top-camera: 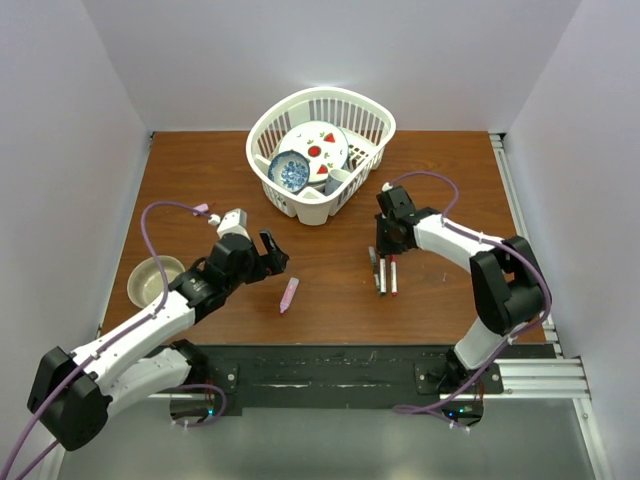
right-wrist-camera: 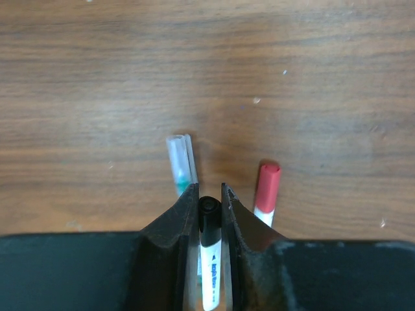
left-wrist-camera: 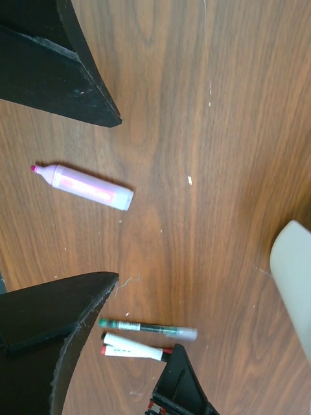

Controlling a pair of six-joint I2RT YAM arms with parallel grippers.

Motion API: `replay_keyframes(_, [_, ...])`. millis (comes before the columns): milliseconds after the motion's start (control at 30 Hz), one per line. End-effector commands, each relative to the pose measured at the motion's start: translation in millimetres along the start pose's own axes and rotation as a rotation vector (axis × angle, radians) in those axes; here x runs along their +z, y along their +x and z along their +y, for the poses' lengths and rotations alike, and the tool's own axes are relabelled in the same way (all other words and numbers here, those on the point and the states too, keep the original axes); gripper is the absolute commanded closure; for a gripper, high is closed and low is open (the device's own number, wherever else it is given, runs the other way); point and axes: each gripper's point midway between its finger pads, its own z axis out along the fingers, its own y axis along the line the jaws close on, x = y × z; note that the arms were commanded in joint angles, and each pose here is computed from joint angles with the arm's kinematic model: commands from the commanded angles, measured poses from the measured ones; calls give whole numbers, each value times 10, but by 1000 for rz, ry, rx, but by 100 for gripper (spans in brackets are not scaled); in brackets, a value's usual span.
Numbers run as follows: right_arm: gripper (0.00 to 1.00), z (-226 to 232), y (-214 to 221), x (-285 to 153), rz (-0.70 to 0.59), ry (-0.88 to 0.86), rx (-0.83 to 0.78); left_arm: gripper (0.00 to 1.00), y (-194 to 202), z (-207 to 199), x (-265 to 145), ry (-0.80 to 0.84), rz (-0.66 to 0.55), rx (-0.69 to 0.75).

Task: Insert the pens into the pen caps

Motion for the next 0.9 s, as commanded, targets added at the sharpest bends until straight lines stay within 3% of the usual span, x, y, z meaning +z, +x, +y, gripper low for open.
replay_keyframes(0, [75,-2,-238,66,-76,18,-21,2,-223,35,-76,-48,-78,-13])
replay_keyframes(133, [69,3,-238,13,-73,11,-29,2,-310,49,-129,-63,-110,-27])
replay_keyframes(300, [56,74,-401,-423,-169,-42,-76,2,-460,-44,-254,-31,-147,-3])
replay_keyframes(400, [53,477,-347,-690,-217,-219,-224,2,-555,-206,-394,60,-164,89])
replay_keyframes(533, [48,1236,-40,-929,-261,-376,-574,2,-711,-303,-636,135,-234,127])
replay_keyframes(600, [45,1469,51,-978,-270,-432,-651,2,-803,-328,-787,164,-281,113])
replay_keyframes(667, [35,1693,72,-964,-270,-475,-684,2,-865,-358,-900,191,-311,114])
replay_keyframes(800, [34,2025,157,-896,-237,-530,-765,4,-947,-434,-1169,275,-365,135])
replay_keyframes(867, [34,2151,326,-778,-204,-562,-912,4,-961,-431,-1236,283,-374,136])
